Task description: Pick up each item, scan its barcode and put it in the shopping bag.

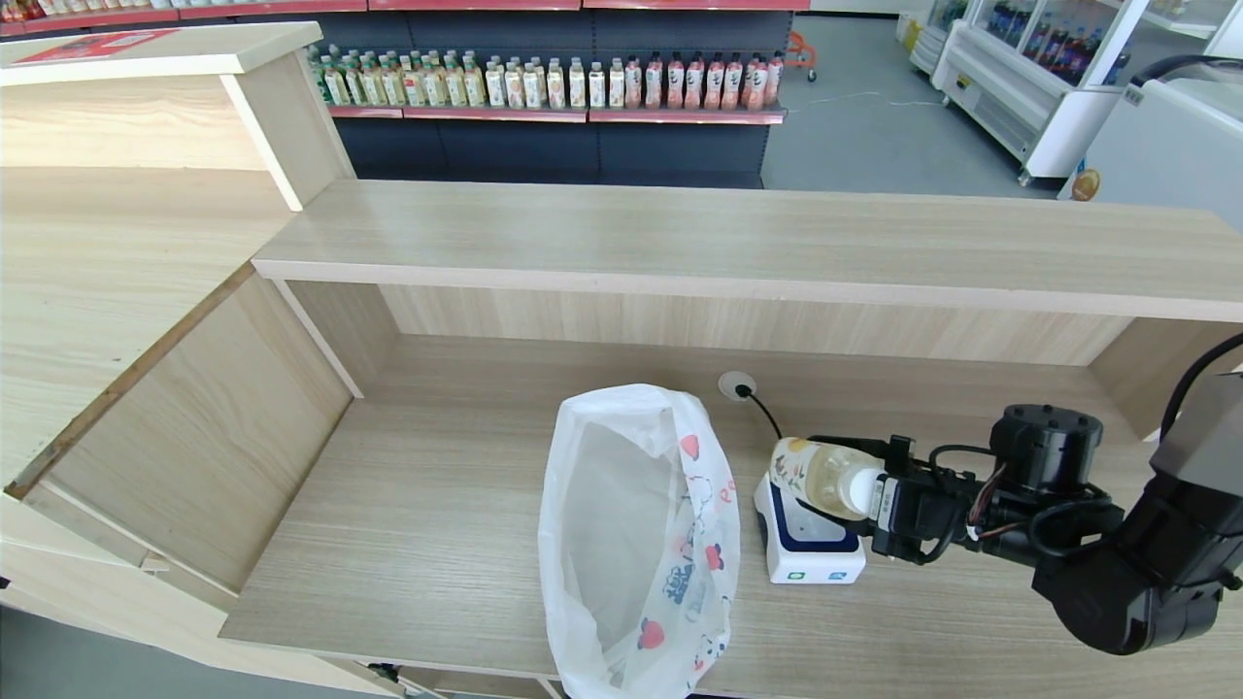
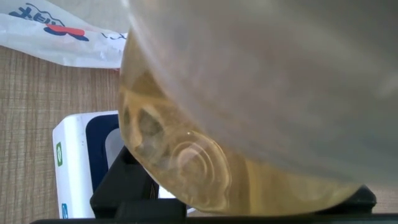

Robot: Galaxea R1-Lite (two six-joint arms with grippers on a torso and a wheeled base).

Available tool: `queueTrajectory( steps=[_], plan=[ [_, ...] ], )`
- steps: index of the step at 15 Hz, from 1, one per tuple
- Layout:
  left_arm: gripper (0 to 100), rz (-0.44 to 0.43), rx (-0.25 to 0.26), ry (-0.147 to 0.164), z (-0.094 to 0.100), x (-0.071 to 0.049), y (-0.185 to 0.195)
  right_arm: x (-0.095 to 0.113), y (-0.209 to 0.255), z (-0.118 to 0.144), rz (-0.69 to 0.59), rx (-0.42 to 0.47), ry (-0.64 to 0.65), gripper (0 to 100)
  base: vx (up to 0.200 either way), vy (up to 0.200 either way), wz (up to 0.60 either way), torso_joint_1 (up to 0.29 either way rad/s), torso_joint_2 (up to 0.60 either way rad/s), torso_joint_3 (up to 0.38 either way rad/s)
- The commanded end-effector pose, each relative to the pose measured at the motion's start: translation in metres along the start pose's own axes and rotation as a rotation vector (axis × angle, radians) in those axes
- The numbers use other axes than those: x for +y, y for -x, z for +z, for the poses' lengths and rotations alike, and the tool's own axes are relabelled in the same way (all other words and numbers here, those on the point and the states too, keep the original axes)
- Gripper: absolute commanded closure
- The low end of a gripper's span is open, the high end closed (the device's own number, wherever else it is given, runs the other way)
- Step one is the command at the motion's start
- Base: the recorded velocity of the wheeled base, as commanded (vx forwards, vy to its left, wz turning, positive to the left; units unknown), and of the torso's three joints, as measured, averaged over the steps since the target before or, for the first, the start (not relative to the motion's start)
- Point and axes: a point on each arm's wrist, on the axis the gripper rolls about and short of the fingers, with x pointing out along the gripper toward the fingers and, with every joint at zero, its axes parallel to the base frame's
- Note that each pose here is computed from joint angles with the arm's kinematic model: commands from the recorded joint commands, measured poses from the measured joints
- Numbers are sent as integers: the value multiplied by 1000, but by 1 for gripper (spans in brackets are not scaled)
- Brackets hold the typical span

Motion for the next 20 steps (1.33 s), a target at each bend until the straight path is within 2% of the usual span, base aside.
queueTrajectory(
  steps=[1,6,14,15,17,18,20],
  plan=[
    [0,0,0,0,0,0,0,0,1,-1,-2,7,7,100,0,0,0,0,0,0],
    [0,0,0,0,0,0,0,9,10,-4,10,67,-1,100,0,0,0,0,0,0],
    [0,0,0,0,0,0,0,7,10,-3,4,60,0,100,0,0,0,0,0,0],
    [0,0,1,0,0,0,0,2,11,1,-7,50,-14,100,0,0,0,0,0,0],
    [0,0,0,0,0,0,0,-9,13,18,-36,6,-138,100,0,0,0,0,0,0],
    [0,0,0,0,0,0,0,-28,11,34,-79,-61,-244,100,0,0,0,0,0,0],
    [0,0,0,0,0,0,0,-65,10,53,-190,-110,-368,100,0,0,0,0,0,0]
  ],
)
